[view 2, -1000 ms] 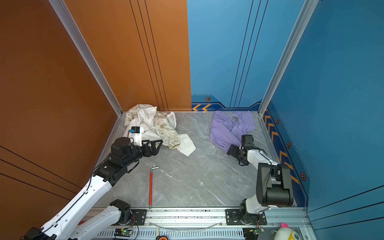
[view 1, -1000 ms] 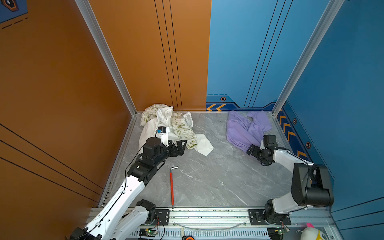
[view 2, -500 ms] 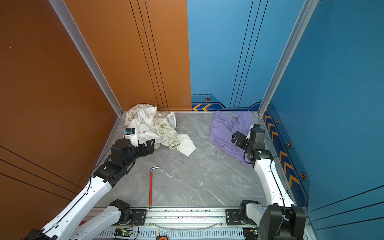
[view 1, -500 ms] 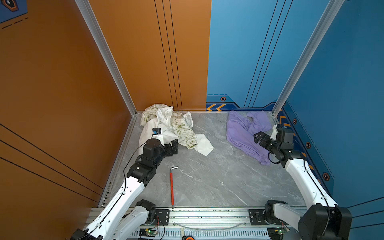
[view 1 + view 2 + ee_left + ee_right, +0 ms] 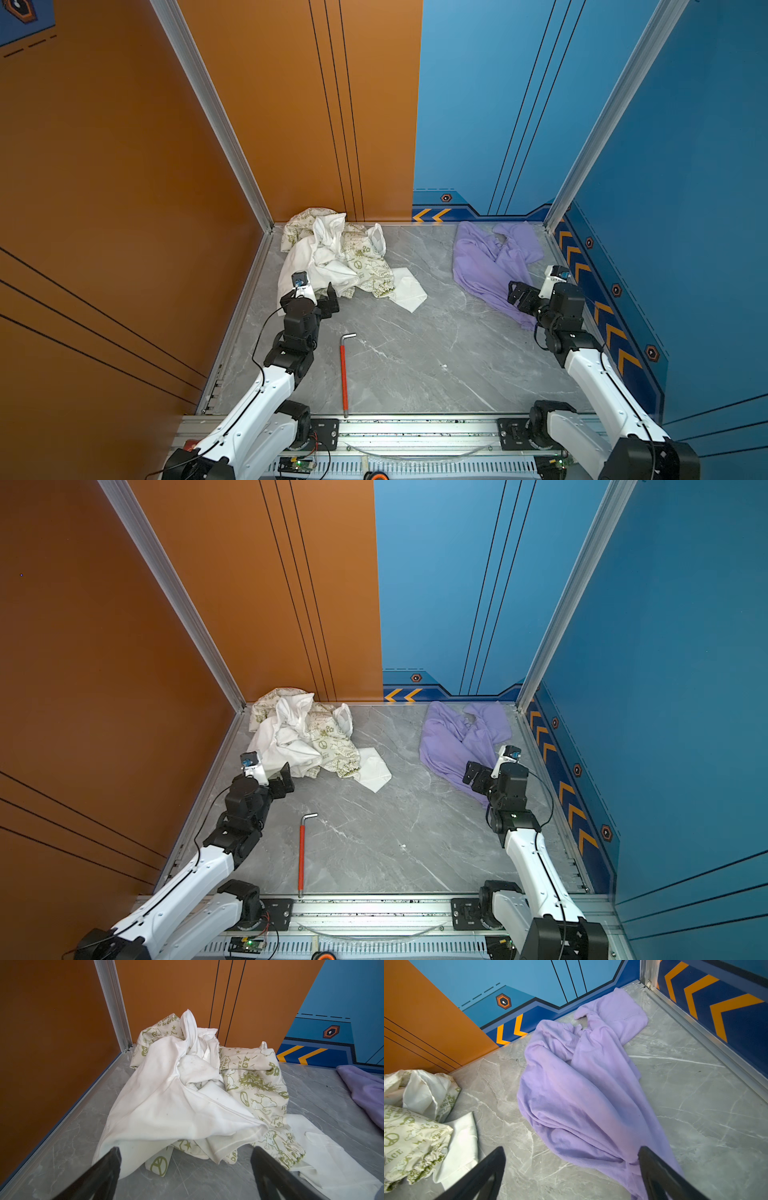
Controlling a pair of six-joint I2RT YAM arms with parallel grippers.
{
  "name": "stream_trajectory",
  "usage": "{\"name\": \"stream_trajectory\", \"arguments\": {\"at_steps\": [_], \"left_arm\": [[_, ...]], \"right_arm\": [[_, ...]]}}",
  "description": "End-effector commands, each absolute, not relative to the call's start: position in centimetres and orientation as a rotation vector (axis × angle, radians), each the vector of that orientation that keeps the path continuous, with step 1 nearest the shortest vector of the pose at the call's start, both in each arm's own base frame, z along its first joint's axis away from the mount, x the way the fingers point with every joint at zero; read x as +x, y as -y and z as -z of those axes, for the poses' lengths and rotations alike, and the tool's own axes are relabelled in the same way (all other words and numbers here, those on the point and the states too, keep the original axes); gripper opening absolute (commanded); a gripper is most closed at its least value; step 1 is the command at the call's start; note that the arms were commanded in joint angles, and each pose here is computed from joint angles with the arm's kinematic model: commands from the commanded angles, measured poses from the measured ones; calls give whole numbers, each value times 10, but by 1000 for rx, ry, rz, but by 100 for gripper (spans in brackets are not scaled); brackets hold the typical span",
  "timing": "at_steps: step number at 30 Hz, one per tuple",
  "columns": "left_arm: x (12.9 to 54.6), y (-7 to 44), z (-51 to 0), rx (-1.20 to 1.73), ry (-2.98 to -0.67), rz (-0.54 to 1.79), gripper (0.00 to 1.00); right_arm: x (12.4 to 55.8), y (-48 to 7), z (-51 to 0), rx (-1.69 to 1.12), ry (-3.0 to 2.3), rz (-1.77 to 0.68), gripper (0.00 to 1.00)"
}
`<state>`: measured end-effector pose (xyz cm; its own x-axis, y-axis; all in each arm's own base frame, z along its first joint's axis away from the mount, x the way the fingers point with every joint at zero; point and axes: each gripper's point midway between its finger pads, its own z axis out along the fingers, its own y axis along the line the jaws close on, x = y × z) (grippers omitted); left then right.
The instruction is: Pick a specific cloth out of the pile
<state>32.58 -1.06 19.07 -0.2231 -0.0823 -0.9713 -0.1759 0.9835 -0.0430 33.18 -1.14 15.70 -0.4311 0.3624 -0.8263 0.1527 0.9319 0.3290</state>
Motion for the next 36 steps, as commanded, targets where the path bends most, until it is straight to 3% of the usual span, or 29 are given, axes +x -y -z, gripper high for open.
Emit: {"name": "stream_trajectory", "arguments": {"at_steps": [1, 16, 36], "left_arm": [[330, -7, -202, -211, -1704, -206, 98], [350, -22, -148, -176, -1733, -348, 98], [380, -11, -102, -74, -1796, -276, 98]], "right_arm": [[341, 15, -171, 244, -1895, -158, 100], [364, 3, -120, 79, -1901, -126, 100], [394, 7, -92, 72, -1905, -27, 100]]}}
